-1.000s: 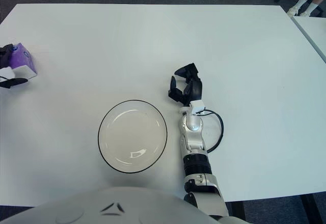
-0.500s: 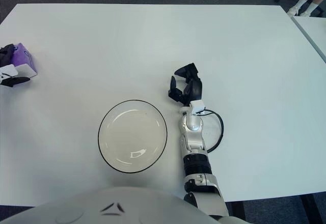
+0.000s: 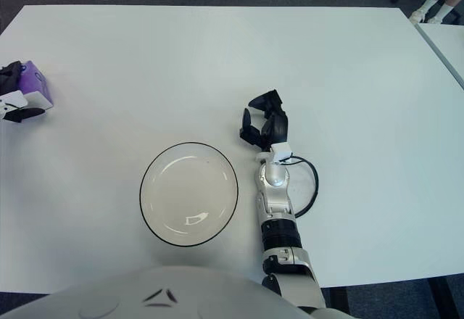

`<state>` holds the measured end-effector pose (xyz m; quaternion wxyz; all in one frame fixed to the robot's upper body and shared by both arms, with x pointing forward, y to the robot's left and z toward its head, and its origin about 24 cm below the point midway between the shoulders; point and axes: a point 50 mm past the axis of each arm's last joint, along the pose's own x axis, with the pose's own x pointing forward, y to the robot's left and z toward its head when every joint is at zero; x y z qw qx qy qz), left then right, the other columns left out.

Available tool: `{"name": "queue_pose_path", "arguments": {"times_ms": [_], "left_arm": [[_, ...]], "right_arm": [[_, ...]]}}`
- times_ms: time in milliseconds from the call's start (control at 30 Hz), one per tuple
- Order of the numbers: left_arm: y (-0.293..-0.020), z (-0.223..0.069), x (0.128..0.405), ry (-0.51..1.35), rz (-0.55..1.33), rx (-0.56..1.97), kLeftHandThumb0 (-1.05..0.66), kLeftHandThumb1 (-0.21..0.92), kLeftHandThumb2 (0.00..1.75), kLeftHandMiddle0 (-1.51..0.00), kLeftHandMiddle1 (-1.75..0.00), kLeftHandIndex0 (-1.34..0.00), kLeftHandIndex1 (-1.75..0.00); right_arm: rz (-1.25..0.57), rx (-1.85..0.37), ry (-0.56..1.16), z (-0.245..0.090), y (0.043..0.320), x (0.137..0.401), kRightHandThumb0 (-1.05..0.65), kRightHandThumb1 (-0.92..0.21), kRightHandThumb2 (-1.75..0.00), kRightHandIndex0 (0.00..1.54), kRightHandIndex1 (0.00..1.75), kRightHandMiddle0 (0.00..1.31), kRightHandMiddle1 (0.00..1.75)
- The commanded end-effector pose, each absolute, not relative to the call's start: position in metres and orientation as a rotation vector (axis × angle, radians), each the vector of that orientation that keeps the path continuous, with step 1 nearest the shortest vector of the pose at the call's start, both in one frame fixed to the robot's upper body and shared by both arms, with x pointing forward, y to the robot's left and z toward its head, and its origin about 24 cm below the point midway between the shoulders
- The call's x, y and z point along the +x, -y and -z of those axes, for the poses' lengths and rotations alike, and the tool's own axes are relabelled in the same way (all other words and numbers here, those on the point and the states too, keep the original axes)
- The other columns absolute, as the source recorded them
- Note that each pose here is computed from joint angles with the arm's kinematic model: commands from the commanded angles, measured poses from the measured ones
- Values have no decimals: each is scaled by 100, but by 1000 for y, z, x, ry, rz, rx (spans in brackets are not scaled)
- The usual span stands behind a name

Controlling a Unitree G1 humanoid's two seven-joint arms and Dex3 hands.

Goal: Put the tissue paper into the plate.

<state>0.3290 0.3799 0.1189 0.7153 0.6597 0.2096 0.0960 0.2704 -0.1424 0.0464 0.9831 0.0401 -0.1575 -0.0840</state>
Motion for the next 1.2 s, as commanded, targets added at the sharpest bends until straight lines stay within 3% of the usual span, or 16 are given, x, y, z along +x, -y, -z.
{"name": "queue_pose_path", "arguments": {"times_ms": [0, 600, 800, 1167], "left_arm": [[-372, -121, 336, -437, -194, 1487, -97, 57, 63, 0, 0, 0, 0], [-351, -109, 347, -451, -109, 1530, -98, 63, 64, 0, 0, 0, 0], [-343, -88, 344, -507, -80, 1515, -88, 49, 82, 0, 0, 0, 0], [-340, -77, 342, -574, -39, 1482, -71, 36, 100, 0, 0, 0, 0]], "right_arm": [[238, 40, 50, 17, 163, 233, -41, -57, -100, 65, 154, 41, 175], [240, 39, 45, 17, 164, 232, -41, -57, -100, 64, 154, 41, 175], [237, 44, 49, 17, 164, 232, -41, -57, -101, 64, 154, 42, 175], [245, 40, 50, 17, 165, 231, -41, -56, -101, 63, 155, 42, 175]]}}
